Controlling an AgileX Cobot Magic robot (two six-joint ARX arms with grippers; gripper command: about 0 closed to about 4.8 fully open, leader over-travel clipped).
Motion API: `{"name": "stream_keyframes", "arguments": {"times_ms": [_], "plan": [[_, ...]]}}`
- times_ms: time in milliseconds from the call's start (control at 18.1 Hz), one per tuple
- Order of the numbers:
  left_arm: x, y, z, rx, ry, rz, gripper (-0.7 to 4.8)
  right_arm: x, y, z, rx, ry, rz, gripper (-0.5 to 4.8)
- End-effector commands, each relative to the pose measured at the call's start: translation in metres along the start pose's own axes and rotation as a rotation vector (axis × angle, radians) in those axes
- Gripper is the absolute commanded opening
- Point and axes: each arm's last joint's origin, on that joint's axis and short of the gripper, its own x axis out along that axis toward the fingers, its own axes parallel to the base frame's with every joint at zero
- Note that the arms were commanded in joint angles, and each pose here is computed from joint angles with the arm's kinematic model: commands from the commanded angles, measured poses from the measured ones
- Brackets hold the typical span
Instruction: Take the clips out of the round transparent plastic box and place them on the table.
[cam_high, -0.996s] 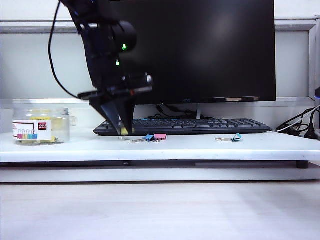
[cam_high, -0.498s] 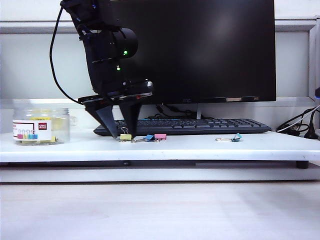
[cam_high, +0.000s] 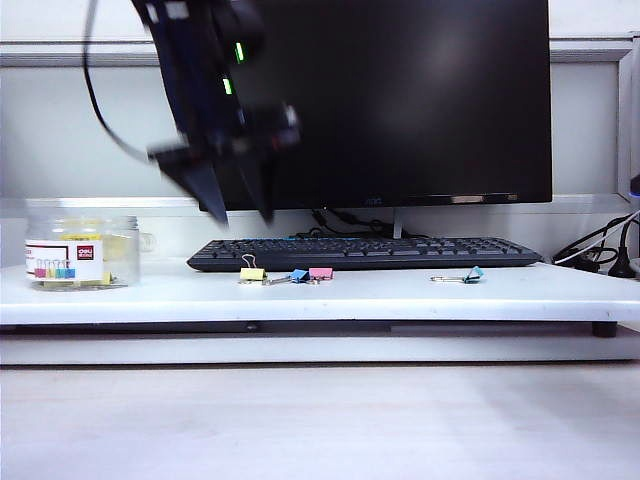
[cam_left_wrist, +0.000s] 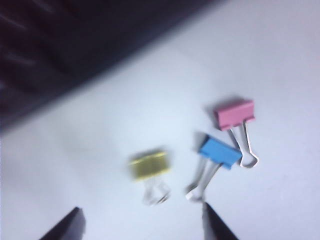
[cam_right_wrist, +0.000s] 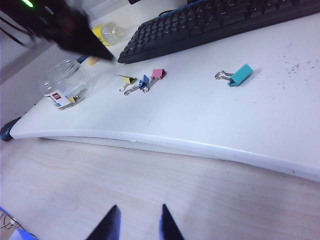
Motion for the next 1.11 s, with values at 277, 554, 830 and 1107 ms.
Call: {"name": "stream_keyframes", "arguments": {"times_ms": [277,554,830,1107], "plan": [[-0.087,0.003,-0.020,0.093,-0.014,0.194,3.01,0.000,0.000,-0.001,0.005,0.010,0.007,1.07],[-0.100,0.011,-0.035,0.093,0.106,0.281,2.14,0.000,0.000,-0.001,0.005,0.010,0.008,1.08],[-0.101,0.011,-0.038,0.078,0.123,0.259,2.14,0.000,0.000,-0.001,0.005,0.010,0.007,1.07],[-0.102,0.024,-0.039,0.046,0.133,0.276,2.14,0.000,0.000,-0.001,0.005,0.012,0.014,1.08]]}}
